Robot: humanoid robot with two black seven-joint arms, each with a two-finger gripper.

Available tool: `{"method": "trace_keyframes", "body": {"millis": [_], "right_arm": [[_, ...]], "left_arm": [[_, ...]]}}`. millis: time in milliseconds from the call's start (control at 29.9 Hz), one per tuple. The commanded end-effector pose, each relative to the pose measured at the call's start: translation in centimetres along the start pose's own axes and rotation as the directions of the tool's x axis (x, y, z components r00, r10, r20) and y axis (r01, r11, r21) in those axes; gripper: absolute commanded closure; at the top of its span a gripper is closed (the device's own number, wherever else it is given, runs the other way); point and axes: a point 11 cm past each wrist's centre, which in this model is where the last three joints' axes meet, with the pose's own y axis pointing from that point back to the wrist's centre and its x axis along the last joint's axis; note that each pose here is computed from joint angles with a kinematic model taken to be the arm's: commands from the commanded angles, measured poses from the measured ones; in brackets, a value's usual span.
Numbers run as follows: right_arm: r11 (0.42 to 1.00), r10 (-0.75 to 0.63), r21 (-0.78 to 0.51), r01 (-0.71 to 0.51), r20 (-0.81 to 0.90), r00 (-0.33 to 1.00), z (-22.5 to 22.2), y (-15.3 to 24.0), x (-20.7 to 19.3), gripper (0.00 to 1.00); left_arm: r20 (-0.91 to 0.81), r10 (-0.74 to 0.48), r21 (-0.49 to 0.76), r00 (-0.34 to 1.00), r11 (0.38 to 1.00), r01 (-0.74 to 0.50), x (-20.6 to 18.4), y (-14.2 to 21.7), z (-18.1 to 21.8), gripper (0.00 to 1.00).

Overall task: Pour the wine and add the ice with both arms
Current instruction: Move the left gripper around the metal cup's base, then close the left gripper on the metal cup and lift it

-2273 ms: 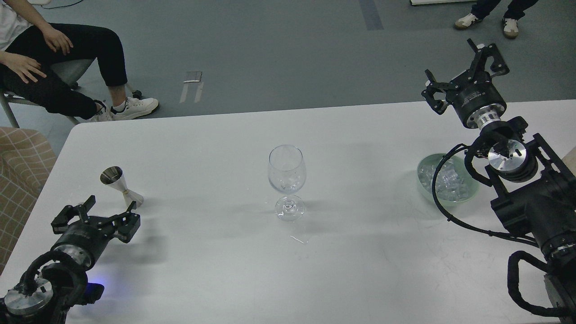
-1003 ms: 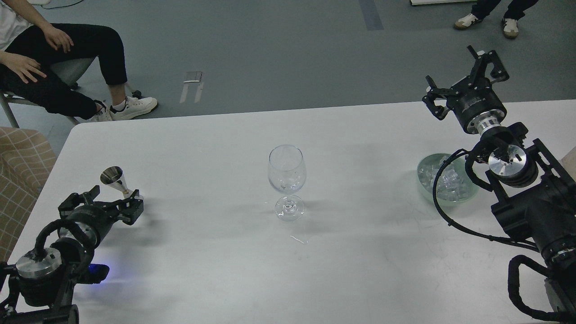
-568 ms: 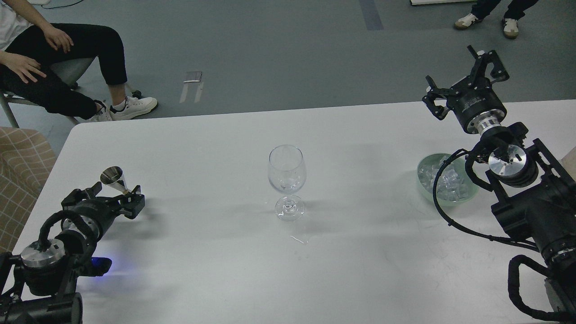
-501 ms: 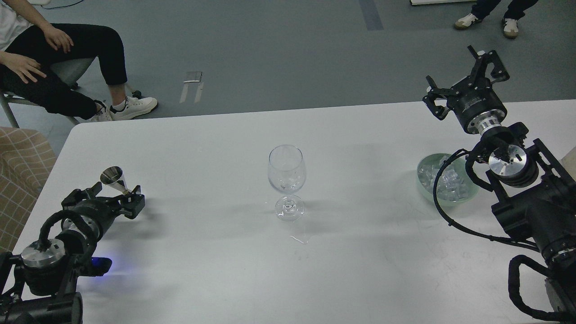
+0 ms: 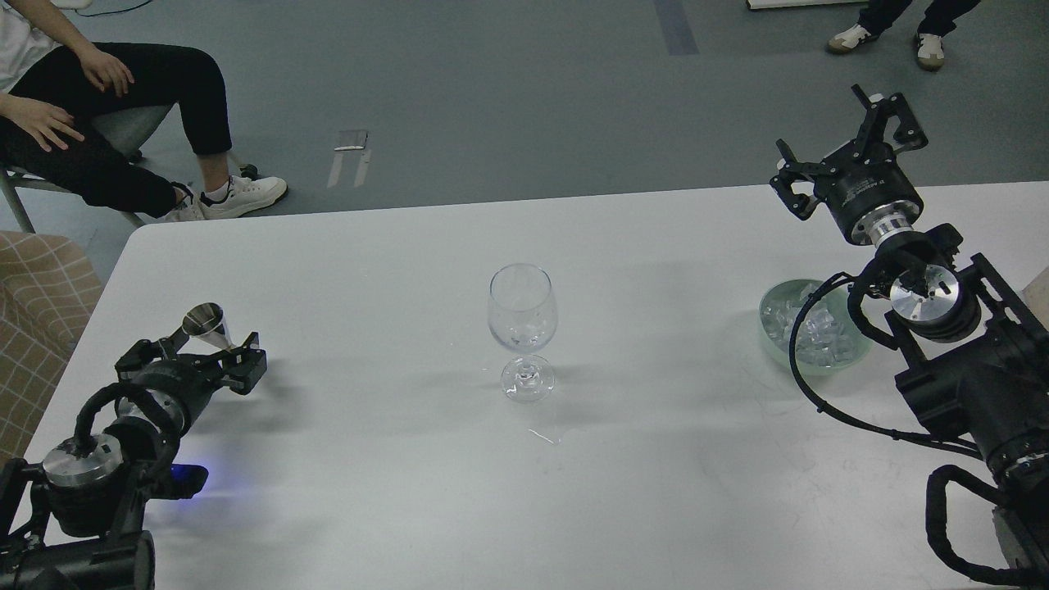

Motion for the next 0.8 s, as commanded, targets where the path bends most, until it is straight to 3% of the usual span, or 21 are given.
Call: {"method": "trace_keyframes", "body": {"millis": [0, 201, 267, 769], "right_arm": [[1.000, 0.004, 0.002, -0.004, -0.003, 1.000, -0.15, 0.12, 0.24, 0.00], [1.000, 0.004, 0.002, -0.004, -0.003, 1.000, -0.15, 0.12, 0.24, 0.00], [1.000, 0.004, 0.002, -0.004, -0.003, 1.000, -0.15, 0.12, 0.24, 0.00], [1.000, 0.004, 0.001, -0.004, -0.003, 1.000, -0.12, 0.12, 0.23, 0.00]], "left_arm": [[0.005, -0.011, -0.002, 1.000, 1.000, 0.011, -0.14, 0.01, 0.07, 0.10], [0.008, -0.014, -0.029, 1.000, 0.999, 0.014, 0.01, -0.02, 0.37, 0.09], [0.007, -0.013, -0.047, 1.000, 0.999, 0.014, 0.08, 0.00, 0.52, 0.05], [0.007, -0.042, -0.043, 0.999, 0.998, 0.042, -0.11, 0.00, 0.25, 0.07]]}}
